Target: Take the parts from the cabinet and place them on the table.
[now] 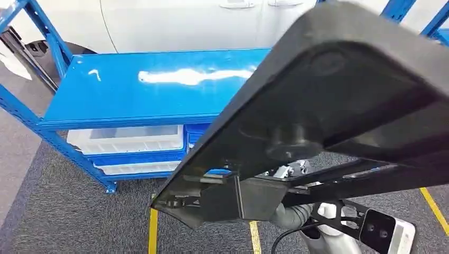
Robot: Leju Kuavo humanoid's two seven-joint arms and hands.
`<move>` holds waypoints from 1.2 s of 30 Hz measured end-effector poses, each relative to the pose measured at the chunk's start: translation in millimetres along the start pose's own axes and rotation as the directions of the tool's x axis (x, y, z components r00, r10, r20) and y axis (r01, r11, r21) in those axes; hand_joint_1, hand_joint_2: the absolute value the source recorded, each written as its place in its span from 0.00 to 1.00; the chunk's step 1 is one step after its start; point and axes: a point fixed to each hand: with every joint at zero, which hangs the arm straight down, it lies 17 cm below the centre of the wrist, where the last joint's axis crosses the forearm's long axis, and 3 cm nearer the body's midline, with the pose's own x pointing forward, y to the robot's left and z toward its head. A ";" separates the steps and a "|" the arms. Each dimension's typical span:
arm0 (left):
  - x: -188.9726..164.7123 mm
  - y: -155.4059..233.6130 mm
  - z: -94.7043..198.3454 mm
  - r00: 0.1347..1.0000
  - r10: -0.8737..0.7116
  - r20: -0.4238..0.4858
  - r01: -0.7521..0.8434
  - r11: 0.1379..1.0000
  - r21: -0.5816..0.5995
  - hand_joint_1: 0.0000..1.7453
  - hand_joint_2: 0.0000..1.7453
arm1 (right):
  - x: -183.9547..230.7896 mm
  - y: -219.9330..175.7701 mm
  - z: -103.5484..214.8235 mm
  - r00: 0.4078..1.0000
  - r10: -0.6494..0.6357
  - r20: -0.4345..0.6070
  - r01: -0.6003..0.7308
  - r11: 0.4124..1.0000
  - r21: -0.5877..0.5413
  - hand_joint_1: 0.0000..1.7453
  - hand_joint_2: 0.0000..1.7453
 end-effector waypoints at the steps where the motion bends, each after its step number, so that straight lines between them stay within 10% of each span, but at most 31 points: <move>1: -0.2 -1.3 0.2 1.000 0.001 0.001 -0.001 1.000 -0.002 0.00 0.00 | -0.4 -0.4 -1.1 1.000 0.002 -0.003 -0.002 1.000 0.002 1.00 1.00; 36: 0.1 -13.4 1.8 0.999 -0.030 0.014 0.030 0.999 -0.030 0.00 0.00 | 0.9 -4.7 5.7 1.000 0.007 0.018 -0.007 1.000 0.002 1.00 1.00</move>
